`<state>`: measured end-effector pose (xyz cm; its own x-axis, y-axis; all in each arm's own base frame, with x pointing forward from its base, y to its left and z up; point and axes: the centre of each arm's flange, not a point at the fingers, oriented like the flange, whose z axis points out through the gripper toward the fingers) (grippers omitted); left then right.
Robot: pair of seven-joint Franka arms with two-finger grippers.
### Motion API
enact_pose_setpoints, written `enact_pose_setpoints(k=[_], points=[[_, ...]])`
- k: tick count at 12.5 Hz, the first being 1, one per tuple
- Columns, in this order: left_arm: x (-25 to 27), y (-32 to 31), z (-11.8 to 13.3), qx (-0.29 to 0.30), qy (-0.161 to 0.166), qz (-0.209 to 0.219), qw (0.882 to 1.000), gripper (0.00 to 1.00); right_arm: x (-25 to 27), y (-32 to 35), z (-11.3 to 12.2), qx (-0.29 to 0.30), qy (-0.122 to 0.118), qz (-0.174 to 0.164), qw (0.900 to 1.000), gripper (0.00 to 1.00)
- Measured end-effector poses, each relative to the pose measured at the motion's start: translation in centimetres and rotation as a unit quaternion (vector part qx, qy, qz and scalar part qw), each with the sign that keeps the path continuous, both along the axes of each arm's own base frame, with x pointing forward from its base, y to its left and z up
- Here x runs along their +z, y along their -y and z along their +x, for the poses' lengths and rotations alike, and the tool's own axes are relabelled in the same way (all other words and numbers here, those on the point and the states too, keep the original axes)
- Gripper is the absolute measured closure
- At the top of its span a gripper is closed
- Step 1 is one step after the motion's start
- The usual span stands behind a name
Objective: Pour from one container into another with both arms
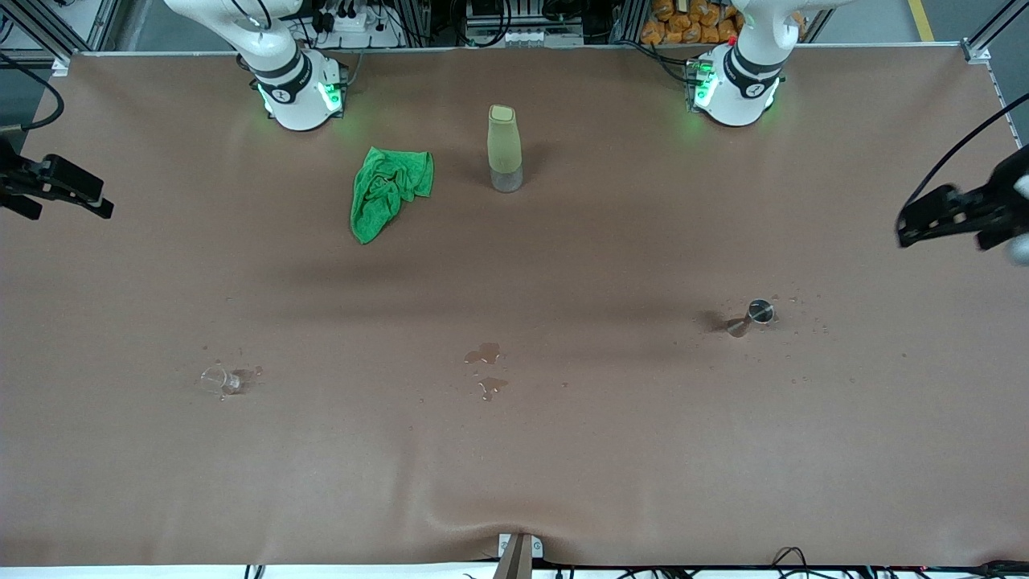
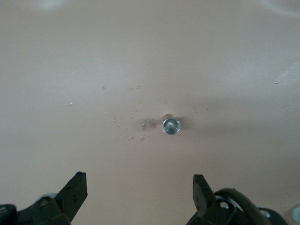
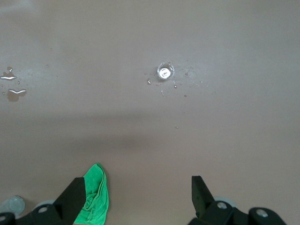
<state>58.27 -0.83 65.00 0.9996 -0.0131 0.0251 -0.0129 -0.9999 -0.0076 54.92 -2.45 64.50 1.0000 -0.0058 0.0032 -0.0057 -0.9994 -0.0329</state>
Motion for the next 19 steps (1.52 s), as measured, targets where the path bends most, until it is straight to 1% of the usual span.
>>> enact_pose_setpoints(k=[3,6,9,12,14,17,19], points=[[-0.6,-2.8,-1.3,0.020,-0.012,0.005,1.000,0.00,0.0,-0.2,0.0,0.002,0.001,0.000,1.000,0.00],[0.7,-2.9,-2.8,0.023,-0.015,0.006,1.000,0.00,0.0,0.0,0.0,0.000,-0.001,0.000,1.000,0.00],[2.5,-2.7,-4.4,0.023,-0.006,0.007,1.000,0.00,-0.1,0.3,0.0,-0.003,-0.002,0.000,1.000,0.00],[4.5,-2.6,-5.9,0.024,0.013,0.009,1.000,0.00,-0.2,0.3,0.0,-0.003,-0.003,0.000,1.000,0.00],[4.5,-2.6,-6.3,0.024,0.012,0.009,1.000,0.00,-0.2,0.3,0.0,-0.003,-0.003,0.000,1.000,0.00],[3.0,-2.6,-6.2,0.029,-0.002,0.009,1.000,0.00,-0.3,0.3,0.0,-0.003,-0.003,0.000,1.000,0.00],[2.6,-2.7,-6.2,0.036,0.001,0.009,0.999,0.00,-0.3,0.3,0.0,-0.003,-0.003,0.000,1.000,0.00]])
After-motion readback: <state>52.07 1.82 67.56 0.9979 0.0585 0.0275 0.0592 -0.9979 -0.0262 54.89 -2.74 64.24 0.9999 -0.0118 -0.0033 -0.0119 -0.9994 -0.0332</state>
